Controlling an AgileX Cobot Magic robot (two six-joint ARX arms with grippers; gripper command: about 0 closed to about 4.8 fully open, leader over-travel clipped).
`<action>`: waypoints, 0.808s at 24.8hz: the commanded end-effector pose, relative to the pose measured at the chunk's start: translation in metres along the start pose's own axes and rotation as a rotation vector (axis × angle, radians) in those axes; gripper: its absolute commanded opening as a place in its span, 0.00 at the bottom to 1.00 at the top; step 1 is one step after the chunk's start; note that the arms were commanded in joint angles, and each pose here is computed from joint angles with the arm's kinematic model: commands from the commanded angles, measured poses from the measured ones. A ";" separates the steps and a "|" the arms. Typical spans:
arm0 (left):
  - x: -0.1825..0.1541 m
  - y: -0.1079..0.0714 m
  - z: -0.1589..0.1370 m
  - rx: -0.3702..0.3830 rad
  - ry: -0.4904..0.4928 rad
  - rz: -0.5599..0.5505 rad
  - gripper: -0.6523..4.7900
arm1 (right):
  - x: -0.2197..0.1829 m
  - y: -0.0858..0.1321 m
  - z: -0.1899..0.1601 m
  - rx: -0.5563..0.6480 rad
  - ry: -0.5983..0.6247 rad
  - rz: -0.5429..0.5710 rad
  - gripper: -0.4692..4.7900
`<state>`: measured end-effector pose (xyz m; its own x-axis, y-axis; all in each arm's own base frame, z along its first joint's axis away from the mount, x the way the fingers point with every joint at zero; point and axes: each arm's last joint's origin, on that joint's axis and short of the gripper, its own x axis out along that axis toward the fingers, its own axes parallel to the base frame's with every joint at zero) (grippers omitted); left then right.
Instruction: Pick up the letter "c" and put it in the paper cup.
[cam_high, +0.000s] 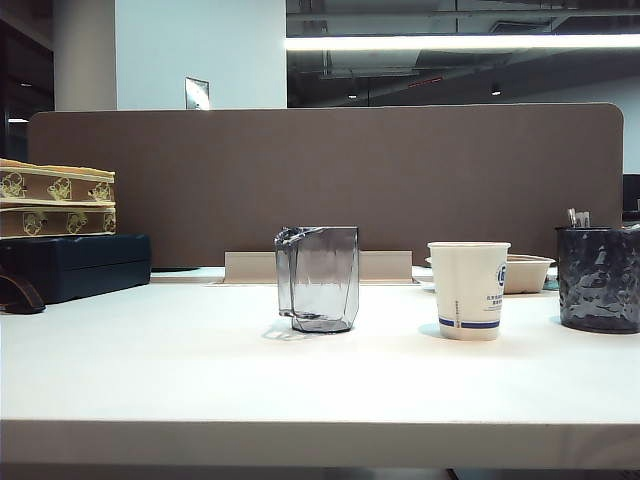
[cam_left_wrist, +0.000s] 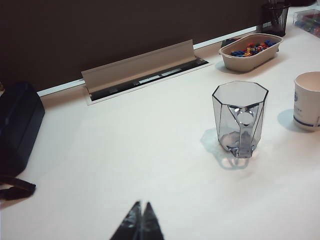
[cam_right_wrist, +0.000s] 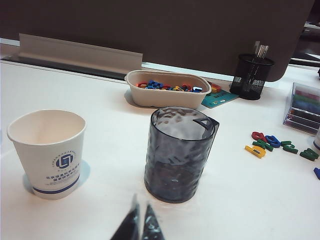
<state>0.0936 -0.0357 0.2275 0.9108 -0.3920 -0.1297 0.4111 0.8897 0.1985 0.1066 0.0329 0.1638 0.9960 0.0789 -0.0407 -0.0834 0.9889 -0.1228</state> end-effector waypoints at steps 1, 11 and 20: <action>0.002 0.000 -0.005 0.001 0.002 0.020 0.11 | 0.000 0.000 -0.001 0.000 -0.004 0.000 0.11; 0.010 -0.003 -0.022 0.001 -0.036 0.045 0.11 | 0.000 0.000 -0.001 0.000 -0.005 0.003 0.11; 0.015 -0.004 -0.039 -0.007 -0.037 0.121 0.11 | 0.000 0.000 -0.001 0.000 -0.005 0.004 0.11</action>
<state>0.1040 -0.0362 0.1869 0.9508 -0.2958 -0.0919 0.3088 0.9282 0.2075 0.1066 0.0330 0.1636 0.9957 0.0816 -0.0429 -0.0863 0.9886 -0.1234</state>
